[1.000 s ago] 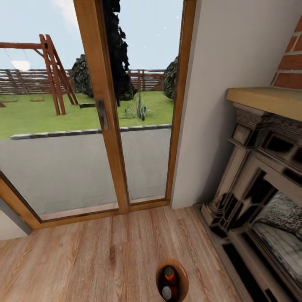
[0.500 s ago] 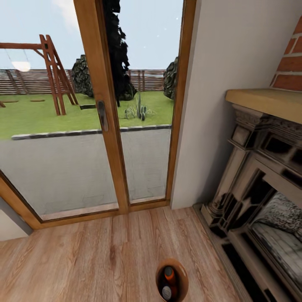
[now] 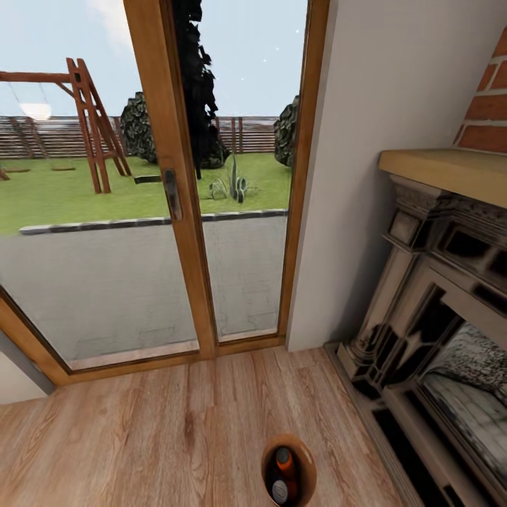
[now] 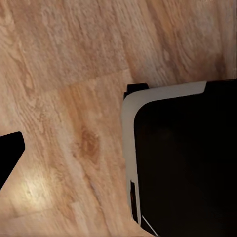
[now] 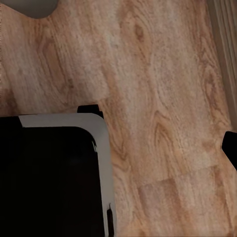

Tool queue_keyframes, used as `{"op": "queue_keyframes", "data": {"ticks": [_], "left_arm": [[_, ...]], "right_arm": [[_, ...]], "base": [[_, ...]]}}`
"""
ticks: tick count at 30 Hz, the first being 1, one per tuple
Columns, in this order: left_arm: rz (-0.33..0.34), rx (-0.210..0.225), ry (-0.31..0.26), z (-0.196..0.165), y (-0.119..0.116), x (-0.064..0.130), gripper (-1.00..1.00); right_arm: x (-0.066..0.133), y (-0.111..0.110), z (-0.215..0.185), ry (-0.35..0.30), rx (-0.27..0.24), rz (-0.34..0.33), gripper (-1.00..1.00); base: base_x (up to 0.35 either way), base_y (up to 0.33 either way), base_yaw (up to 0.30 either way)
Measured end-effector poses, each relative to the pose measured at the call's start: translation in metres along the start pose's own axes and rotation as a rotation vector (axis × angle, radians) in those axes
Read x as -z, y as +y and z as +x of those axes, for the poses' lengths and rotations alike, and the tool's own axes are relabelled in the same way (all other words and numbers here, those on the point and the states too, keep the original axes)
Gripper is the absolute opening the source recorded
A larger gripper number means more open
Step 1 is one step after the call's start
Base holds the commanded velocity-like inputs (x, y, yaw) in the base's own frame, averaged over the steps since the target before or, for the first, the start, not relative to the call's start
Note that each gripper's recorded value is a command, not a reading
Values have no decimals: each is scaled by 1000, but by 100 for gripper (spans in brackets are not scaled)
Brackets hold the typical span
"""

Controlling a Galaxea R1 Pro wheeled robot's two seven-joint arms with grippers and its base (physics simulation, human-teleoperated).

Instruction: Put the three can of soda from the living room inside the tash can in the kitchen.

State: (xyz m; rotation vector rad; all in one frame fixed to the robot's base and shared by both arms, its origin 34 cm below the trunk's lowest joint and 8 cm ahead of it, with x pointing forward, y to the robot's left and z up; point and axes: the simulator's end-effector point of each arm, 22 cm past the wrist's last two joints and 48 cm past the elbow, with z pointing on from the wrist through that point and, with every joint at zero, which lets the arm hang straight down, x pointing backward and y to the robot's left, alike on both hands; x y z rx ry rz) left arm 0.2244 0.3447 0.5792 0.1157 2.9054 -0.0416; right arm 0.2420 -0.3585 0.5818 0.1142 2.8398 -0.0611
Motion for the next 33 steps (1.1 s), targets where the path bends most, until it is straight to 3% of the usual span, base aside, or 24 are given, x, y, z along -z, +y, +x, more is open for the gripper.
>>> {"op": "queue_keyframes", "data": {"ticks": [8,33], "left_arm": [[23,8,-2,-1,-19,-3,100],[26,10,-4,-1,-22,-3,100]], "right_arm": [[-1,14,2,2,-7,-18,100],[-1,21,3,5,-11,-25,100]], "base": [[0,0,0],[0,0,0]]}}
